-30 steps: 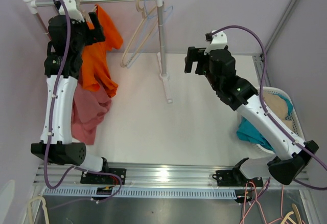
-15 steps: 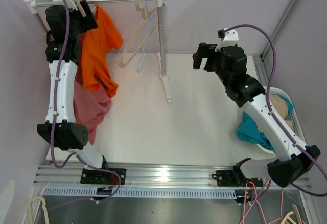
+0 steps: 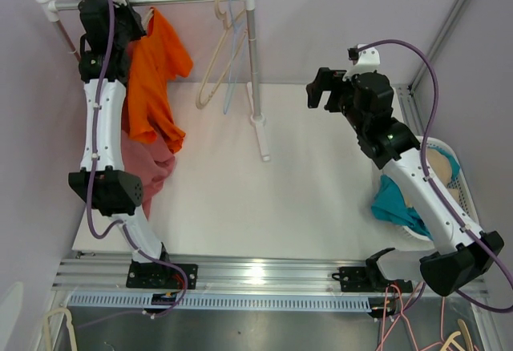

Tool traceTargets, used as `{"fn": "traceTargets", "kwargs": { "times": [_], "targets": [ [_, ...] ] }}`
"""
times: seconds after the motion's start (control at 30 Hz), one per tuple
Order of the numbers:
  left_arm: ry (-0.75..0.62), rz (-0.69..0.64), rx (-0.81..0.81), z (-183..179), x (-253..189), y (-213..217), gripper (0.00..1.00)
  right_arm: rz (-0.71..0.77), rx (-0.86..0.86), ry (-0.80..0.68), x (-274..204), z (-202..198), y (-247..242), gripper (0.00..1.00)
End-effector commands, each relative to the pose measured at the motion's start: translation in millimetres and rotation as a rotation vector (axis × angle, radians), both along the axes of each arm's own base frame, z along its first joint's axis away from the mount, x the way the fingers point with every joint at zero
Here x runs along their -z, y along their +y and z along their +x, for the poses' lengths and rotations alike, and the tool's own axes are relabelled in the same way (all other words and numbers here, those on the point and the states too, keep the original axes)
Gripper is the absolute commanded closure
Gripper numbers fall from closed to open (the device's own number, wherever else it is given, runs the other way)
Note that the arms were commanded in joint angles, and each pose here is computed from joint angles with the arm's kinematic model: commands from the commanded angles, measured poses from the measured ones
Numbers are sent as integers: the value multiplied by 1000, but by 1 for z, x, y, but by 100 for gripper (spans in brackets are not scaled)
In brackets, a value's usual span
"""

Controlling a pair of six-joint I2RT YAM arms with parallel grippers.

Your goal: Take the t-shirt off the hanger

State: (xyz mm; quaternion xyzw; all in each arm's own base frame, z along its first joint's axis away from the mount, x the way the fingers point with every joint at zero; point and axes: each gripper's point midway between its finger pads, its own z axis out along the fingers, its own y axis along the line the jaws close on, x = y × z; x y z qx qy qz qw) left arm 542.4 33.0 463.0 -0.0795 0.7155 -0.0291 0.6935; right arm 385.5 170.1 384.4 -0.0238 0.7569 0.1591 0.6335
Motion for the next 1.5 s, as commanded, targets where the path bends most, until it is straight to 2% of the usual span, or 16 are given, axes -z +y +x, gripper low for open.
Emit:
{"fn": "traceTargets", "kwargs": {
  "times": [0.0, 0.03, 0.07, 0.33, 0.57, 0.8, 0.97, 1.07, 1.1, 1.13, 1.17, 1.23, 1.3, 1.33, 1.47],
  "targets": [
    [-68, -14, 35, 1, -27, 0, 87, 50, -14, -55, -21, -8, -2, 1],
    [-71, -20, 39, 0, -30, -1, 98, 50, -13, -54, -21, -8, -3, 1],
    [-74, -22, 44, -1, -32, -2, 99, 51, -14, -52, -20, -7, -2, 1],
    [-220, -21, 69, -41, -97, -10, 99, 67, -35, -49, -21, -7, 3, 0],
    [-286, -35, 96, -78, -132, -19, 99, 75, -52, -32, -17, -8, 6, 0],
    [-236, -28, 85, -95, -128, -30, 99, 93, -74, -38, -21, -13, 9, 1],
    [-124, -83, 74, -109, -105, -41, 99, 94, -101, -30, -20, -15, 13, 1],
    [-68, -101, 54, -128, -89, -61, 99, 66, -193, -37, -19, -27, 31, 1],
    [-105, -106, -31, -151, -102, -50, 99, 64, -275, -46, -22, -40, 48, 1],
    [-60, -96, -58, -151, -82, -53, 99, 54, -319, -57, -22, -48, 57, 0],
    [-74, -92, -52, -161, -86, -66, 99, 28, -373, -81, -24, -58, 67, 0],
    [-83, -76, -135, -184, -84, -59, 99, 33, -549, -119, -32, -94, 100, 1],
    [-79, -76, -120, -200, -83, -71, 99, 22, -677, -127, -32, -122, 124, 1],
    [-65, -73, -141, -205, -77, -69, 99, 23, -783, -131, -32, -151, 146, 1],
    [-26, -76, -225, -230, -60, -64, 99, 43, -932, -161, -31, -214, 193, 1]
  ]
}}
